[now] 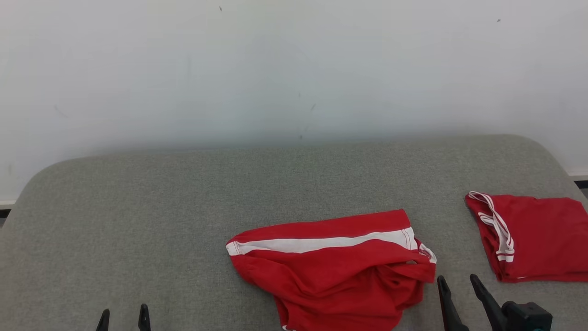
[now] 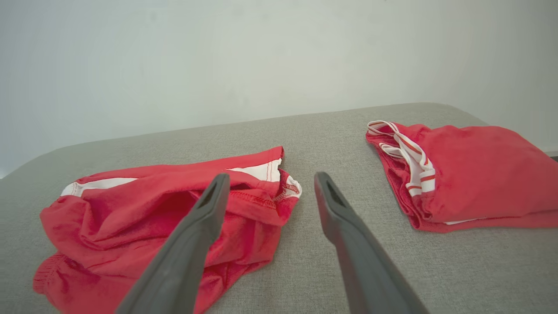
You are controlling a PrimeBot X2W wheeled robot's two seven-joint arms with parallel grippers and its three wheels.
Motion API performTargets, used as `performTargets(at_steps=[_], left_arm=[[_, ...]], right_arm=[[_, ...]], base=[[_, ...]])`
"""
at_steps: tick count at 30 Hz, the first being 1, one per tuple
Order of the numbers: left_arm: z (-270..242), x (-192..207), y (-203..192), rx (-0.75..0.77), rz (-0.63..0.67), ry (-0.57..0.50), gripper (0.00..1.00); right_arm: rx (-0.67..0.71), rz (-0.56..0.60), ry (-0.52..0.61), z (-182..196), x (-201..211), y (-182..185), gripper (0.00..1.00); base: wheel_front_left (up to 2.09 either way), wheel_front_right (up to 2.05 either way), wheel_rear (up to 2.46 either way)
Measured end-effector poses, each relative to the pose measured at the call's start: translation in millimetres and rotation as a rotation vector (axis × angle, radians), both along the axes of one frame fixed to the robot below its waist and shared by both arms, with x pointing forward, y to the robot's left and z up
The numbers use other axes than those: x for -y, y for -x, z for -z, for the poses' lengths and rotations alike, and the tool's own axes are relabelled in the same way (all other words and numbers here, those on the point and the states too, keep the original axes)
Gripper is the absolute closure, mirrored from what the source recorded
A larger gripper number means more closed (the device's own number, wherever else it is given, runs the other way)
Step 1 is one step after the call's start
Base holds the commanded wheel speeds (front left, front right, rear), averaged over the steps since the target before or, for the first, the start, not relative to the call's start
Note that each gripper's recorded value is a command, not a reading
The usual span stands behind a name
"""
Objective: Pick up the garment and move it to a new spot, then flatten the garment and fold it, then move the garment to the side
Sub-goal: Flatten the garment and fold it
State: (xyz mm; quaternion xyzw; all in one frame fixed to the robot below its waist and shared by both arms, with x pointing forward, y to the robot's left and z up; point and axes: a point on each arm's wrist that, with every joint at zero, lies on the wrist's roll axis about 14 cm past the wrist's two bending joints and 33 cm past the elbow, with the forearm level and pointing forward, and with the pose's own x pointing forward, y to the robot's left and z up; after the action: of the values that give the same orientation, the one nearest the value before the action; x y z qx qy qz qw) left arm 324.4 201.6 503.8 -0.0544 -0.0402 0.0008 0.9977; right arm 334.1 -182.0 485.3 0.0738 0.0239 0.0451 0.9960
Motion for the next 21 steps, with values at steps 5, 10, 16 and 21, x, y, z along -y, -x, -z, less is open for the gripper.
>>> performTargets(at_steps=[5, 10, 16, 21], left_arm=[[2.7, -2.9, 4.8, -0.005, -0.008, 0.008, 0.00], [7.1, -3.0, 7.3, -0.017, -0.013, 0.010, 0.00], [12.9, -3.0, 7.8, -0.034, -0.015, 0.017, 0.00], [16.8, -1.7, 6.6, -0.047, -0.010, 0.017, 0.00]], right_arm=[[-0.009, -0.037, -0.009, 2.8, -14.5, -1.1, 0.00], [-0.012, -0.057, -0.014, 3.6, -21.6, -4.3, 0.00], [-0.011, -0.064, -0.014, 3.4, -23.8, -7.2, 0.00], [-0.013, -0.058, -0.013, 4.3, -21.6, -7.7, 0.00]], base=[[0.00, 0.00, 0.00], [0.00, 0.00, 0.00], [0.00, 0.00, 0.00], [0.00, 0.00, 0.00]])
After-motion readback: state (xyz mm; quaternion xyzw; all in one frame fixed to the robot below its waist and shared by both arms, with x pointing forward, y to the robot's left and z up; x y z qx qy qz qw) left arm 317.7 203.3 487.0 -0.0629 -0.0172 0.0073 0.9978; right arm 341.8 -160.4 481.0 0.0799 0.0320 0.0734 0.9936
